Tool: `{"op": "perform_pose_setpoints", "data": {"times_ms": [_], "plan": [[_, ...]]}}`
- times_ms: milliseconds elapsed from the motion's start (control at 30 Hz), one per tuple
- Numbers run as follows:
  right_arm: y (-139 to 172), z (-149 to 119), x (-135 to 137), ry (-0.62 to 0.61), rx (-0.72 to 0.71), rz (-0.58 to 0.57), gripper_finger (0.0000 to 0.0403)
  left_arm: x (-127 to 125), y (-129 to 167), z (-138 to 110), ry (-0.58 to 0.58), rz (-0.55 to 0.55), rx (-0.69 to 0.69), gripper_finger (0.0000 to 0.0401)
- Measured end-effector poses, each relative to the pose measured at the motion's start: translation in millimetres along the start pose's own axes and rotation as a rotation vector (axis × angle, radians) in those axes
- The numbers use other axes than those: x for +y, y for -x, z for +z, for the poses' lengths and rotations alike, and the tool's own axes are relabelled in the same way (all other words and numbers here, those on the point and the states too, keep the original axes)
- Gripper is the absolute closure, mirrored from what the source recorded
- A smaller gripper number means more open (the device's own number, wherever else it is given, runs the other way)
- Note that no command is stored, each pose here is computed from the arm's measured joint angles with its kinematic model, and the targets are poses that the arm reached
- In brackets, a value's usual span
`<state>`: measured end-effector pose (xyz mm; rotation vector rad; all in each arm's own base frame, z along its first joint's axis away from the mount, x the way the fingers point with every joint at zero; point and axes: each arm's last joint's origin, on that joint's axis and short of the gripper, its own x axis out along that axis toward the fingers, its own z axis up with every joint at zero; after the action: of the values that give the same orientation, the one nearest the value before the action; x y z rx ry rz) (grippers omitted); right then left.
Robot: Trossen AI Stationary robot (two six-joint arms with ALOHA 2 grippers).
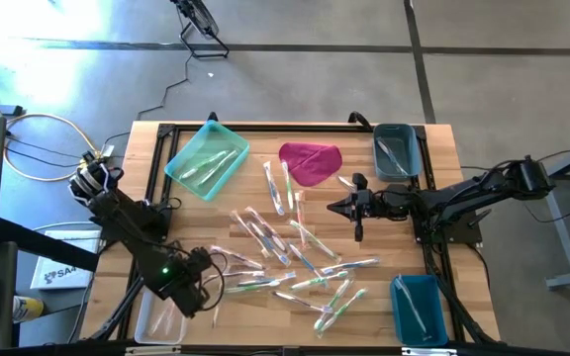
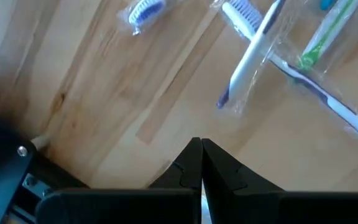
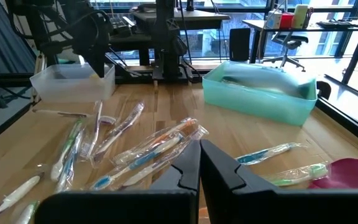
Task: Pick & Place Toothbrushes
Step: Put the orange toothbrush to the transparent bin, then put the blue toothbrush to the light blue bin
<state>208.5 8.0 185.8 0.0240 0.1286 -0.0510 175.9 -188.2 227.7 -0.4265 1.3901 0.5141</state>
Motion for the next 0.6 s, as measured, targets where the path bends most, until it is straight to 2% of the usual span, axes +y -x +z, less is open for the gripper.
{"op": "perform_pose_setpoints", "data": {"times_ms": [600], "plan": [[0.0,0.2,0.0,0.001,-0.002,0.0,0.0401,-4.5,1.7,7.0,-0.144,0.007,-0.311,0.0401]]}}
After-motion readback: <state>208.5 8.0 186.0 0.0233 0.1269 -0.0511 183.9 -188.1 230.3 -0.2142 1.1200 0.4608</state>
